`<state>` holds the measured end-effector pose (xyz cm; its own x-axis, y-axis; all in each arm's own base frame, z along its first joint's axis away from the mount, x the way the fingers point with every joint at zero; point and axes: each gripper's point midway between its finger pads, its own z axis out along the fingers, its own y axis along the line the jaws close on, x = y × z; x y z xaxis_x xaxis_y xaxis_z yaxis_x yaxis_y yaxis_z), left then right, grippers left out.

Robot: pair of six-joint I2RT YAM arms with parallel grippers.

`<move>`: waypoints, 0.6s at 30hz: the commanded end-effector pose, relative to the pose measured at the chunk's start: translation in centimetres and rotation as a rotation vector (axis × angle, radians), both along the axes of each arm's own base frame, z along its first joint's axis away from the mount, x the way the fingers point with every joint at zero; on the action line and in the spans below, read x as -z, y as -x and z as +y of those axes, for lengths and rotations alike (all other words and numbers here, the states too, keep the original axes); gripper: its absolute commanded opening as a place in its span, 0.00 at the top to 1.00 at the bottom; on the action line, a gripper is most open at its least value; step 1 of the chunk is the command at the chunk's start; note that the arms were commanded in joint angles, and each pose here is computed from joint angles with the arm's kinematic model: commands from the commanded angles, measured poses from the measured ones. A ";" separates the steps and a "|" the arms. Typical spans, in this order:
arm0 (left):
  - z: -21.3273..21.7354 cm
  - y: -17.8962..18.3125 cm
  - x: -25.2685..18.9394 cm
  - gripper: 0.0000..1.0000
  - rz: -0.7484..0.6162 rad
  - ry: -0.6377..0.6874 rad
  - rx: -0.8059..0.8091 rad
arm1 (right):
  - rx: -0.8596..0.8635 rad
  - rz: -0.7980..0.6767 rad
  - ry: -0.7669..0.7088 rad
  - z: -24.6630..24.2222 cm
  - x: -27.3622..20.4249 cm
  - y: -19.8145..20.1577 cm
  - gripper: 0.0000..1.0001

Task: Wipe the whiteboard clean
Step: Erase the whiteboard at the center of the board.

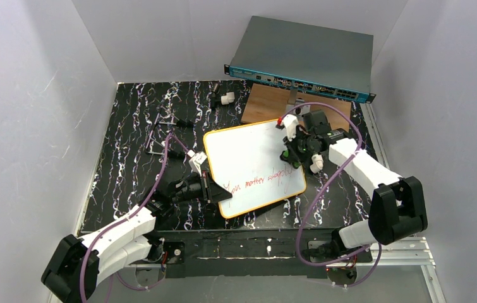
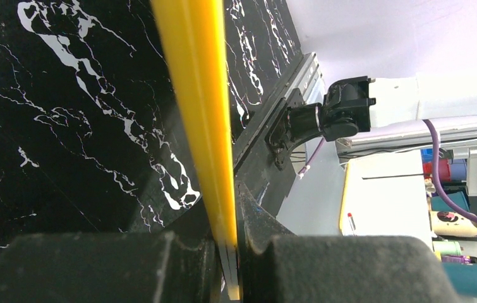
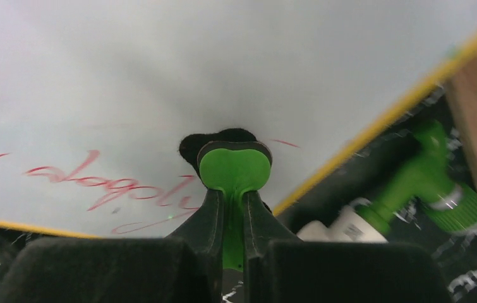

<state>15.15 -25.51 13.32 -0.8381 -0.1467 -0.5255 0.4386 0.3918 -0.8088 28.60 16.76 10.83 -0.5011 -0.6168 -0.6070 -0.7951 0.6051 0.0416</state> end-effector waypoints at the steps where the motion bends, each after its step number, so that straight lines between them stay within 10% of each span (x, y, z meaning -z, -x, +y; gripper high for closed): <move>1: -1.3 0.7 -5.3 1.00 -0.257 0.134 0.126 | 0.238 -0.110 0.101 -4.3 -0.1 -5.1 0.99; 11: -1.4 0.6 -4.9 1.00 -0.253 0.134 0.129 | -0.336 0.119 -0.159 4.2 -1.0 5.4 0.99; 18: -1.4 0.6 -4.8 1.00 -0.249 0.135 0.129 | 0.139 -0.065 -0.035 -0.9 -1.3 -3.4 0.99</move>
<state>15.47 -25.63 13.11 -0.8395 -0.1563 -0.5205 0.4310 0.3918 -0.8129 25.94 18.60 10.44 -0.4798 -0.6470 -0.5927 -0.8559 0.4937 0.1539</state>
